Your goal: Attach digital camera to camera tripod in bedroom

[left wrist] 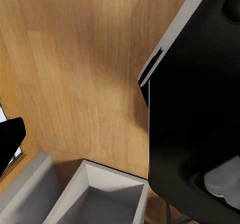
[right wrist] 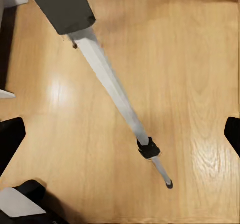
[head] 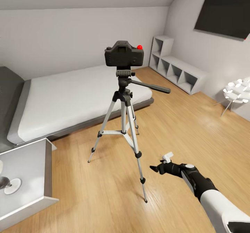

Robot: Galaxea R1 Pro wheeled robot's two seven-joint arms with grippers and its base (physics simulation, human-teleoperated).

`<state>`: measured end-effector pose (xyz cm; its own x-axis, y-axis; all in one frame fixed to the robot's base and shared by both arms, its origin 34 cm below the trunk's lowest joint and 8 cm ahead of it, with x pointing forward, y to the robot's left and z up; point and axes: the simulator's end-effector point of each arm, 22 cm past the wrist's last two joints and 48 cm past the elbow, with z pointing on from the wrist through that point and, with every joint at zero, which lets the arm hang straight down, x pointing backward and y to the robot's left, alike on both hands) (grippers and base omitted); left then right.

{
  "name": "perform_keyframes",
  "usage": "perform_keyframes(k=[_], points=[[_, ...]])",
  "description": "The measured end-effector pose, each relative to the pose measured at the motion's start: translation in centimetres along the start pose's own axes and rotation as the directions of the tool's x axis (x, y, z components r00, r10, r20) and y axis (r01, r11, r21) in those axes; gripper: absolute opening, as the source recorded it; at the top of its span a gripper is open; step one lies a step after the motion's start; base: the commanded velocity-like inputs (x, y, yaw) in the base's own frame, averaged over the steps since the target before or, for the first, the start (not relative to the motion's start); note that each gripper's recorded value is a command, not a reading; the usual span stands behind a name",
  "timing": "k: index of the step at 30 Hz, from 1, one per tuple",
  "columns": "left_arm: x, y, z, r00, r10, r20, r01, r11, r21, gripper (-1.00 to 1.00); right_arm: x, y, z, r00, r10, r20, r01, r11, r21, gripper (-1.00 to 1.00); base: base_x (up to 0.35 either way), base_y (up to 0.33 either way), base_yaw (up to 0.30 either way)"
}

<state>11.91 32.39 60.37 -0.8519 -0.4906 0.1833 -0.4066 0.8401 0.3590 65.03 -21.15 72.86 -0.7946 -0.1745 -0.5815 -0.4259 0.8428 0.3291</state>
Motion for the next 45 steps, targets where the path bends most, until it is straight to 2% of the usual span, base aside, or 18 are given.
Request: perform_keyframes(k=[5, 8, 11, 14, 15, 16, 17, 21, 24, 26, 29, 30, 35, 38, 45], points=[[0.0, 0.0, 0.0, 1.000, -0.001, 0.000, 0.001, 1.000, 0.000, 1.00, 3.2, -3.8, -2.4, 0.998, 0.024, -0.063, -0.021, 0.999, 0.041, 1.00, 0.000, 0.000, 0.000], [0.0, 0.0, 0.0, 1.000, 0.000, 0.000, 0.000, 1.000, 0.000, 1.00, 6.1, -6.2, -4.0, 0.992, 0.059, -0.116, -0.050, 0.996, 0.079, 1.00, 0.000, 0.000, 0.000], [0.0, 0.0, 0.0, 1.000, 0.000, 0.000, 0.000, 1.000, 0.000, 1.00, 10.0, -8.1, -5.7, 0.977, 0.114, -0.179, -0.094, 0.989, 0.118, 1.00, 0.000, 0.000, 0.000], [0.0, -0.1, 0.0, 1.000, 0.000, 0.000, 0.000, 1.000, 0.001, 1.00, 14.4, -9.3, -7.3, 0.953, 0.180, -0.245, -0.141, 0.976, 0.166, 1.00, 0.000, 0.000, 0.000], [0.0, -0.1, 0.0, 1.000, 0.001, 0.000, -0.001, 1.000, 0.001, 1.00, 15.9, -9.5, -7.8, 0.942, 0.202, -0.267, -0.155, 0.970, 0.188, 1.00, 0.000, 0.000, 0.000], [0.0, -0.1, 0.0, 1.000, 0.001, 0.000, -0.001, 1.000, 0.001, 1.00, 18.9, -10.1, -8.8, 0.920, 0.239, -0.310, -0.168, 0.956, 0.239, 1.00, 0.000, 0.000, 0.000], [0.1, -0.1, 0.0, 1.000, 0.001, 0.000, -0.001, 1.000, 0.001, 1.00, 20.1, -10.5, -9.3, 0.910, 0.260, -0.323, -0.173, 0.946, 0.273, 1.00, 0.000, 0.000, 0.000], [0.1, -0.2, 0.0, 1.000, 0.002, -0.001, -0.002, 1.000, 0.002, 1.00, 23.0, -12.8, -11.0, 0.889, 0.295, -0.349, -0.139, 0.902, 0.408, 1.00, 0.000, 0.000, 0.000], [0.1, -0.2, 0.0, 1.000, 0.001, -0.001, -0.001, 1.000, 0.002, 1.00, 25.3, -13.8, -12.4, 0.874, 0.315, -0.371, -0.107, 0.868, 0.484, 1.00, 0.000, 0.000, 0.000], [0.1, -0.2, 0.0, 1.000, 0.001, -0.001, -0.001, 1.000, 0.002, 1.00, 27.7, -13.6, -13.5, 0.857, 0.330, -0.396, -0.093, 0.854, 0.511, 1.00, 0.000, 0.000, 0.000], [0.1, -0.2, 0.0, 1.000, 0.001, -0.002, -0.001, 1.000, 0.002, 1.00, 31.9, -12.3, -15.2, 0.824, 0.355, -0.442, -0.080, 0.844, 0.530, 1.00, 0.000, 0.000, 0.000], [0.2, -0.1, 0.0, 1.000, 0.001, -0.003, -0.001, 1.000, 0.002, 1.00, 34.6, -11.3, -16.4, 0.800, 0.370, -0.471, -0.074, 0.842, 0.535, 1.00, 0.000, 0.000, 0.000], [0.9, 0.2, 0.1, 1.000, 0.003, -0.010, -0.003, 1.000, -0.003, 1.00, 39.7, -8.2, -18.3, 0.750, 0.399, -0.527, -0.076, 0.844, 0.531, 1.00, 0.000, 0.000, 0.000], [1.2, 0.4, 0.1, 1.000, 0.004, -0.013, -0.004, 1.000, -0.005, 1.00, 41.2, -6.8, -18.6, 0.736, 0.405, -0.543, -0.080, 0.848, 0.523, 1.00, 0.000, 0.000, 0.000], [1.4, 0.5, 0.1, 1.000, 0.005, -0.016, -0.005, 1.000, -0.006, 1.00, 43.6, -4.3, -18.9, 0.727, 0.398, -0.559, -0.082, 0.859, 0.505, 1.00, 0.000, 0.000, 0.000]])
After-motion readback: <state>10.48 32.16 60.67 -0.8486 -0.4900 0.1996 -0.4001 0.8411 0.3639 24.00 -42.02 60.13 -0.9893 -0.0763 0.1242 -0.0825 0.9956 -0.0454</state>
